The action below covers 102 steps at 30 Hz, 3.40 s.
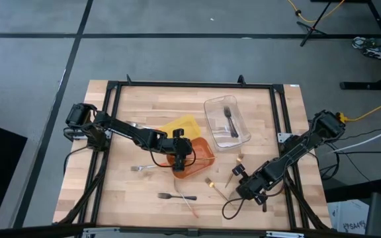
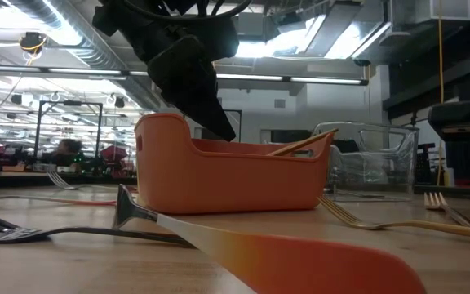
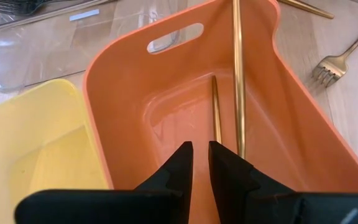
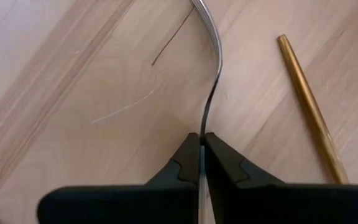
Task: Sort silverware by color (type)
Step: Put the orange fork into the yellow bin
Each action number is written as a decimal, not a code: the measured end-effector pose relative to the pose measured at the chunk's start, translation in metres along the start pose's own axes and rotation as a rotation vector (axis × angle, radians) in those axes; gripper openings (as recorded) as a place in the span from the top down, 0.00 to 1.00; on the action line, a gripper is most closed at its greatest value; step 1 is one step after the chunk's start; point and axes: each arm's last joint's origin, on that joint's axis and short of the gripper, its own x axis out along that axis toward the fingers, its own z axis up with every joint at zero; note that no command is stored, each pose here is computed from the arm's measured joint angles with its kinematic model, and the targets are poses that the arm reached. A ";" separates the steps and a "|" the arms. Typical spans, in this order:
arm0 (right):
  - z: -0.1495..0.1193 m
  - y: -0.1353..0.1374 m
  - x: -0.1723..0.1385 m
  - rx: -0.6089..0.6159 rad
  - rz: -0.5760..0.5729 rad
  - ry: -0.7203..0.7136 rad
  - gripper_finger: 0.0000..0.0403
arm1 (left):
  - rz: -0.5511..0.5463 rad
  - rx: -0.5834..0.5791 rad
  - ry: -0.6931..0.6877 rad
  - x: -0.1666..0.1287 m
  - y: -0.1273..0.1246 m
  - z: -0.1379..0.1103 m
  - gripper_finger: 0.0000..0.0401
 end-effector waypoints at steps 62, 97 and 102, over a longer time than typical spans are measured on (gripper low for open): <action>0.062 -0.010 -0.064 0.067 -0.049 -0.034 0.97 | -0.001 0.284 -0.074 -0.124 0.007 0.131 0.89; 0.097 -0.157 -0.139 0.474 -0.254 -0.423 0.97 | 0.159 0.211 -0.079 -0.308 0.016 0.050 0.89; 0.095 -0.183 -0.148 0.527 -0.311 -0.532 0.97 | 0.226 0.210 -0.116 -0.318 0.017 0.045 0.89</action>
